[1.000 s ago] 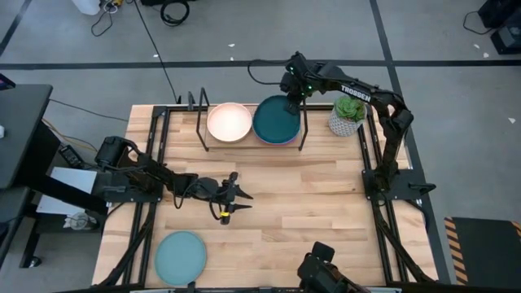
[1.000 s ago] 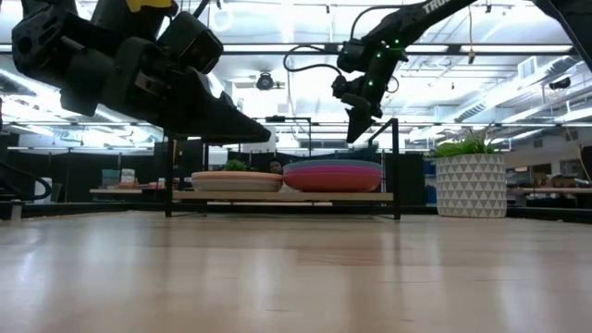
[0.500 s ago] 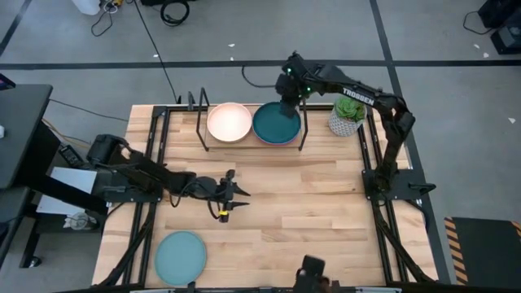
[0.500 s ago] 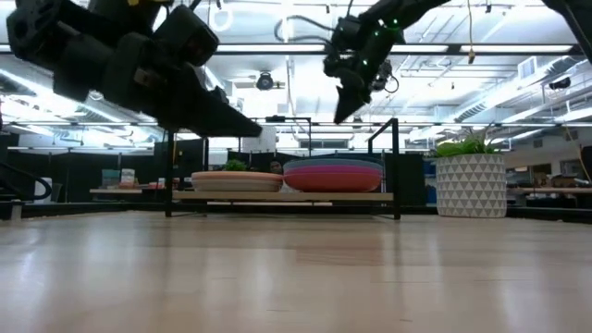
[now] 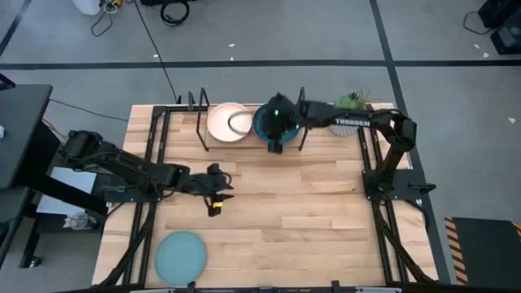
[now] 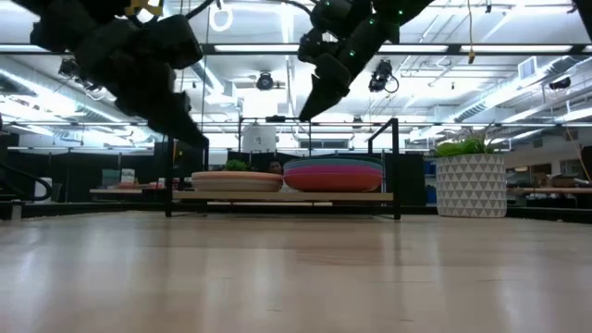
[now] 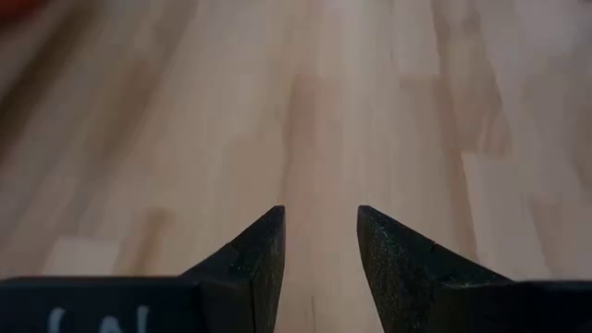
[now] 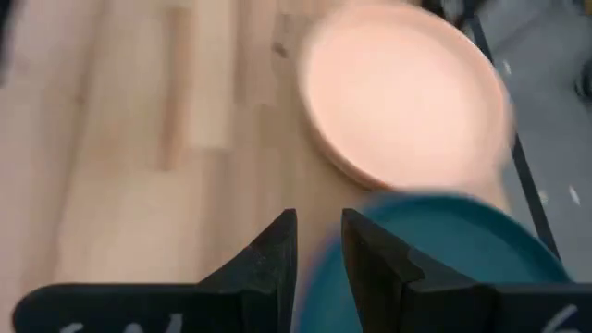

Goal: Place and stack plates onto a shelf
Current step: Stack the light blue plate on top of the white plate

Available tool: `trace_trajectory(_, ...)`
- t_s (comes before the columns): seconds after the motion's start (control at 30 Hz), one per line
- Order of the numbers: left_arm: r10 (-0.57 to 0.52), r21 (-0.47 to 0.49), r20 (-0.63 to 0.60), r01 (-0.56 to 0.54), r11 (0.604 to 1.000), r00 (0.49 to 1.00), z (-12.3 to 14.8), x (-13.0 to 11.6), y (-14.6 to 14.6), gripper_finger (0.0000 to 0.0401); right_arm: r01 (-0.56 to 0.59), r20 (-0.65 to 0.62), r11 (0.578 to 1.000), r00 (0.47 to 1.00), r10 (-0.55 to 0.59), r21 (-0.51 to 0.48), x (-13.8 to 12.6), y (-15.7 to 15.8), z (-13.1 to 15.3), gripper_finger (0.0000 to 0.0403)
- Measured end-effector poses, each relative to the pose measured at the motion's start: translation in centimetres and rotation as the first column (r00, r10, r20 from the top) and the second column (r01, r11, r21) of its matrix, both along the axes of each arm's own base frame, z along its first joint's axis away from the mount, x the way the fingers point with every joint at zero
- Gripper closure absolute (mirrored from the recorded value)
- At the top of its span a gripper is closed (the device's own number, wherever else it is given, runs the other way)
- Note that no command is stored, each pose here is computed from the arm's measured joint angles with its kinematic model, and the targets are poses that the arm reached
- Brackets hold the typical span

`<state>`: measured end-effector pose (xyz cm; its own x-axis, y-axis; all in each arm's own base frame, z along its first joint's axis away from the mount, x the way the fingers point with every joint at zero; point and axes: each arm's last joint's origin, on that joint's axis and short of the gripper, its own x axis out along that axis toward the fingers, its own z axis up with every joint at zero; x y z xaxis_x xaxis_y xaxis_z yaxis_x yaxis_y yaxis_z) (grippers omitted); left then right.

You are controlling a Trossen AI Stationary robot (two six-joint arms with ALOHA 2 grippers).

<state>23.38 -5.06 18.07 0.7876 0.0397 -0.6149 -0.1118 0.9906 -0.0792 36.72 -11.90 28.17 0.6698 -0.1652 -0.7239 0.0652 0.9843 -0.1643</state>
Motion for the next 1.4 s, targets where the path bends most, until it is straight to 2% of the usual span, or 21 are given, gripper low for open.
trace_trajectory(0.17, -0.115, -0.114, -0.120, 0.101, 0.988, 0.986, 0.4, -0.3, -1.1, 0.0259, -0.094, 0.065, 0.995, 0.993, 0.096, -0.034, 0.7, 3.6, -2.7, 0.0309)
trace_trajectory(0.3, -0.217, -0.250, -0.191, 0.166, 0.954, 0.957, 0.1, -1.0, -2.3, 0.0259, -0.135, 0.109, 0.989, 0.984, 0.142, -0.065, 0.5, 5.9, -4.4, 0.0309)
trace_trajectory(0.4, -0.231, -0.380, -0.297, 0.108, 0.919, 0.926, -0.5, -1.9, -3.4, 0.0259, -0.164, 0.129, 0.983, 0.976, 0.173, -0.077, 0.0, 7.2, -5.7, 0.0309)
trace_trajectory(0.53, -0.228, -0.462, -0.380, 0.030, 0.887, 0.896, -0.8, -3.1, -5.2, 0.0259, -0.180, 0.169, 0.979, 0.966, 0.195, -0.101, -0.5, 8.1, -6.8, 0.0309)
trace_trajectory(0.77, -0.185, -0.369, -0.430, 0.016, 0.929, 0.884, -1.1, -5.0, -7.4, 0.0259, -0.169, 0.182, 0.978, 0.965, 0.189, -0.121, -0.8, 8.2, -7.3, 0.0309)
trace_trajectory(0.97, -0.234, -0.266, -0.520, 0.105, 0.958, 0.822, -2.4, -6.7, -8.8, 0.0259, -0.181, 0.171, 0.978, 0.965, 0.197, -0.104, -0.8, 8.8, -7.5, 0.0309)
trace_trajectory(1.13, -0.290, -0.214, -0.560, 0.203, 0.955, 0.776, -3.8, -7.1, -9.9, 0.0259, -0.202, 0.176, 0.974, 0.960, 0.218, -0.105, -0.7, 9.5, -7.4, 0.0309)
trace_trajectory(1.4, -0.292, -0.189, -0.587, 0.223, 0.956, 0.755, -4.6, -7.1, -10.2, 0.0260, -0.202, 0.184, 0.974, 0.958, 0.218, -0.105, -0.7, 9.5, -7.4, 0.0309)
